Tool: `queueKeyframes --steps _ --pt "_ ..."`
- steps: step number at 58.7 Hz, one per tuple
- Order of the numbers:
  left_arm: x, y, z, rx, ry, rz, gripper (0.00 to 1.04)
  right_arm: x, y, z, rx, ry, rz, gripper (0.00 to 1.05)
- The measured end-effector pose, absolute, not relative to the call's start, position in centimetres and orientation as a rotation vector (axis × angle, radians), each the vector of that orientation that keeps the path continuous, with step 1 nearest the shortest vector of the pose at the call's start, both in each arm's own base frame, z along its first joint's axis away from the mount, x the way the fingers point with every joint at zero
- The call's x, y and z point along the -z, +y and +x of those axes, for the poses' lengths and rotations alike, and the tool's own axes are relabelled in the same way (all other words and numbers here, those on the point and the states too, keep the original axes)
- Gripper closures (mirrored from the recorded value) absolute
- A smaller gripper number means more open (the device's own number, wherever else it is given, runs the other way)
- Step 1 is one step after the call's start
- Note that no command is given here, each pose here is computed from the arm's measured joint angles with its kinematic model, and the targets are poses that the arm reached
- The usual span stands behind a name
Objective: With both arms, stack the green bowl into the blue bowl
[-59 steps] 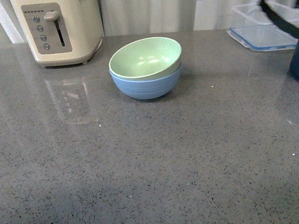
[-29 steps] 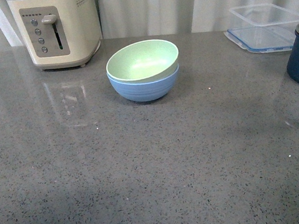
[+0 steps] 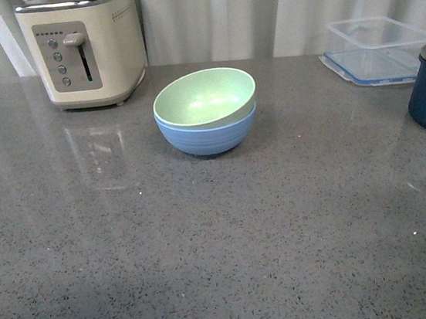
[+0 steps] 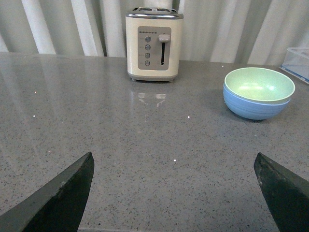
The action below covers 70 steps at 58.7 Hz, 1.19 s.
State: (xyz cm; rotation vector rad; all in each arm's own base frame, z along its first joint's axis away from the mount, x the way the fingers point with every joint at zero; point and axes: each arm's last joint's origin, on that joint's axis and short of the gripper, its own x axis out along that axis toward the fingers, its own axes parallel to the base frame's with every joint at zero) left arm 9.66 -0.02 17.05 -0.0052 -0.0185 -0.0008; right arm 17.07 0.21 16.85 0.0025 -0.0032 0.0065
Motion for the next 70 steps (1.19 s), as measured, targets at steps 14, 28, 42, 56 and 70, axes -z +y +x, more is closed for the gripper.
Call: queueKeyframes --steps 14,28,42,56,70 --pt "-17.1 0.0 9.7 0.002 -0.018 -0.005 0.07 -16.2 0.0 15.4 0.0 0.017 0.003 1.04" --pt "-17.1 0.0 9.7 0.001 -0.018 -0.005 0.07 -16.4 0.0 13.7 0.0 0.008 0.003 1.04" --pt "-17.1 0.0 9.7 0.001 -0.018 -0.005 0.07 -16.7 0.0 12.8 0.0 -0.001 0.002 1.04" --pt "-17.1 0.0 9.7 0.001 -0.018 -0.005 0.07 -16.8 0.0 12.0 0.0 -0.009 0.002 1.04" --pt "-17.1 0.0 9.7 0.001 -0.018 -0.005 0.07 -16.8 0.0 11.3 0.0 -0.008 0.002 1.04"
